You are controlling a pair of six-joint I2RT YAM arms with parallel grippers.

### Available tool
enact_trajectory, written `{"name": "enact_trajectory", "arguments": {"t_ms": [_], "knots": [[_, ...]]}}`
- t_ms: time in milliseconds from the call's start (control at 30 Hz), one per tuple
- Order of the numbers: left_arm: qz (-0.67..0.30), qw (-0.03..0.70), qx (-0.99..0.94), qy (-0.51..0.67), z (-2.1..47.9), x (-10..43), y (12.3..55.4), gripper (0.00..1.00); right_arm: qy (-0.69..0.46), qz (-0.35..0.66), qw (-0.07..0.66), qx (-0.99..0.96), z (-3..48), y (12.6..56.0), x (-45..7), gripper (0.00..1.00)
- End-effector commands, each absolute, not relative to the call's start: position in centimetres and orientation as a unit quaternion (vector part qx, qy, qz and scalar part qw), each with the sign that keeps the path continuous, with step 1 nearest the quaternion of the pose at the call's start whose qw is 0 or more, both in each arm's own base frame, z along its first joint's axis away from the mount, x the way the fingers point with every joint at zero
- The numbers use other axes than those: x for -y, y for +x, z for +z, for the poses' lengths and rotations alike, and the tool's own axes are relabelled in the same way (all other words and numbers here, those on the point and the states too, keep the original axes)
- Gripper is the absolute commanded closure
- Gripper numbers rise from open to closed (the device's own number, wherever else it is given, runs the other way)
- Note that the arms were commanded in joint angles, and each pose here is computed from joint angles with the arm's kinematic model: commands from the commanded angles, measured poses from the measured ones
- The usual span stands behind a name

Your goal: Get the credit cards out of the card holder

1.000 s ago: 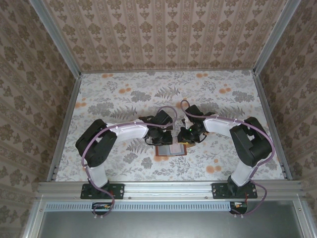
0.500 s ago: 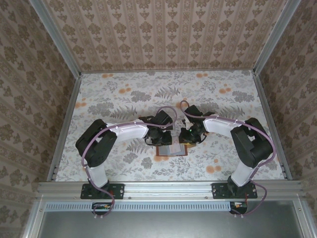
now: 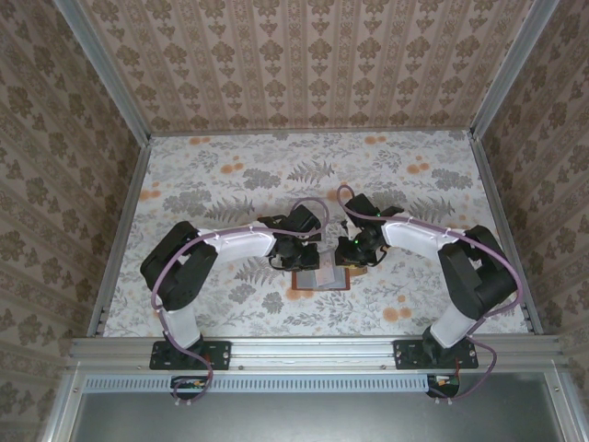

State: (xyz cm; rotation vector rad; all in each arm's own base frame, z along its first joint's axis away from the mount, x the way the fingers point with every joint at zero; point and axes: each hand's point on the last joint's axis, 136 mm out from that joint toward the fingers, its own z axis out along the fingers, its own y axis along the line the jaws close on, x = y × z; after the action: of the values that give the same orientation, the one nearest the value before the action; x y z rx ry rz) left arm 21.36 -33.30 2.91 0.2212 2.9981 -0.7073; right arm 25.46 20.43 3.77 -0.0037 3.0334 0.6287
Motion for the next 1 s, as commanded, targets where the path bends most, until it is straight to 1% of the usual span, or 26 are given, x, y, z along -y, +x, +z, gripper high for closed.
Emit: {"name": "enact_trajectory", "arguments": {"t_ms": [0,333,400,600,967], "knots": [[-0.227,0.028,-0.970,0.086,3.4,33.7,21.4,0.82,0.003,0.179,0.041,-0.983,5.0,25.7,-19.8,0.77],[-0.235,0.047,-0.967,0.088,5.1,33.8,21.9,0.80,-0.015,0.125,0.054,-0.991,5.8,25.8,-18.6,0.75],[-0.239,0.051,-0.966,0.086,5.4,33.9,22.1,0.79,-0.020,0.138,0.051,-0.989,5.9,25.7,-19.3,0.75],[-0.269,0.049,-0.959,0.075,5.5,34.5,22.1,0.77,-0.017,0.221,0.024,-0.975,5.2,25.2,-22.3,0.75],[-0.293,0.027,-0.954,0.059,4.1,34.6,21.7,0.74,-0.011,0.214,-0.002,-0.977,2.3,24.9,-22.2,0.75]]}}
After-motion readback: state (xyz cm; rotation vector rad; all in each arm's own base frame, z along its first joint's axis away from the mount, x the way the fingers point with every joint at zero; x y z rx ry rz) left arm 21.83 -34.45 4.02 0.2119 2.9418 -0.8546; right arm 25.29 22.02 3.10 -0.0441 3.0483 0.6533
